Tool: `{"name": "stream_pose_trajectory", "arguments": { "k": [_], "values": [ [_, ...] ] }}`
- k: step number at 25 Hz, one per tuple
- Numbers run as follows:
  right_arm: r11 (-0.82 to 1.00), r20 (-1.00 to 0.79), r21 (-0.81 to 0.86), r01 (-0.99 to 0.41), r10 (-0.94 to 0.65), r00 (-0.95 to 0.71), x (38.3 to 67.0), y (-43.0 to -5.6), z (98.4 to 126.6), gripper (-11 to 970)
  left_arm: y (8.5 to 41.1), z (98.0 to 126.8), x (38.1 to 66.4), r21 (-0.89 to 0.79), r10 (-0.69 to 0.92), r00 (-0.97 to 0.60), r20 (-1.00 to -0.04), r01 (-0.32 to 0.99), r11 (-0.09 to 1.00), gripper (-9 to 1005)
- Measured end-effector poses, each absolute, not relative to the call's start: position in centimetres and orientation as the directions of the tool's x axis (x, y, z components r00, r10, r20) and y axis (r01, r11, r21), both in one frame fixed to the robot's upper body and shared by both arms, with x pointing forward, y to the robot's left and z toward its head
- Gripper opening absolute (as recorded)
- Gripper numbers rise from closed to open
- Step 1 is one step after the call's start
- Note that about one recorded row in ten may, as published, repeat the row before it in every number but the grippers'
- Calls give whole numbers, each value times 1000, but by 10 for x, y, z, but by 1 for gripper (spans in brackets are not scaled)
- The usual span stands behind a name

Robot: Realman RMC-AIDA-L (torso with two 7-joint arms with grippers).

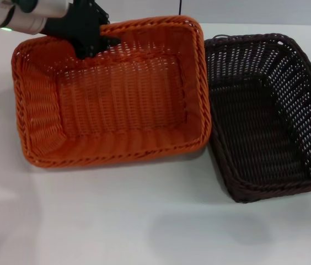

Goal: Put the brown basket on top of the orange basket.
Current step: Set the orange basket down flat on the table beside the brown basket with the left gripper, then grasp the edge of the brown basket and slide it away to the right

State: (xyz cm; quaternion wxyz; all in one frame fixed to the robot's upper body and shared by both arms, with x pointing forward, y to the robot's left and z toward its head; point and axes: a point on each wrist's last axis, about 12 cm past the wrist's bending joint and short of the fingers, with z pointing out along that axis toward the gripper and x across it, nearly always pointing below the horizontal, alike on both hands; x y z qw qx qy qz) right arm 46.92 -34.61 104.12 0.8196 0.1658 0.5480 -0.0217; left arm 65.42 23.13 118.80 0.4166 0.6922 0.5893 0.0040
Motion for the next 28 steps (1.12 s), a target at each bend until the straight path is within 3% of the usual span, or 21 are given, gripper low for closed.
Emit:
{"name": "stream_pose_trajectory", "arguments": {
  "k": [10,19,24,28],
  "values": [
    [945,-906,245,217,144,397,469,-346,1041,831,222,1173,662,596,846,279,-455,801,57,226],
    [946,-904,247,209,147,402,472,-345,1043,831,210,1176,665,649,863,320,-392,760,13,415],
    [946,-902,249,208,148,405,473,-344,1043,831,198,1184,668,711,876,357,-325,703,-23,540],
    [945,-902,250,211,148,407,473,-345,1043,831,198,1199,672,830,901,358,-246,557,5,543]
  ]
}}
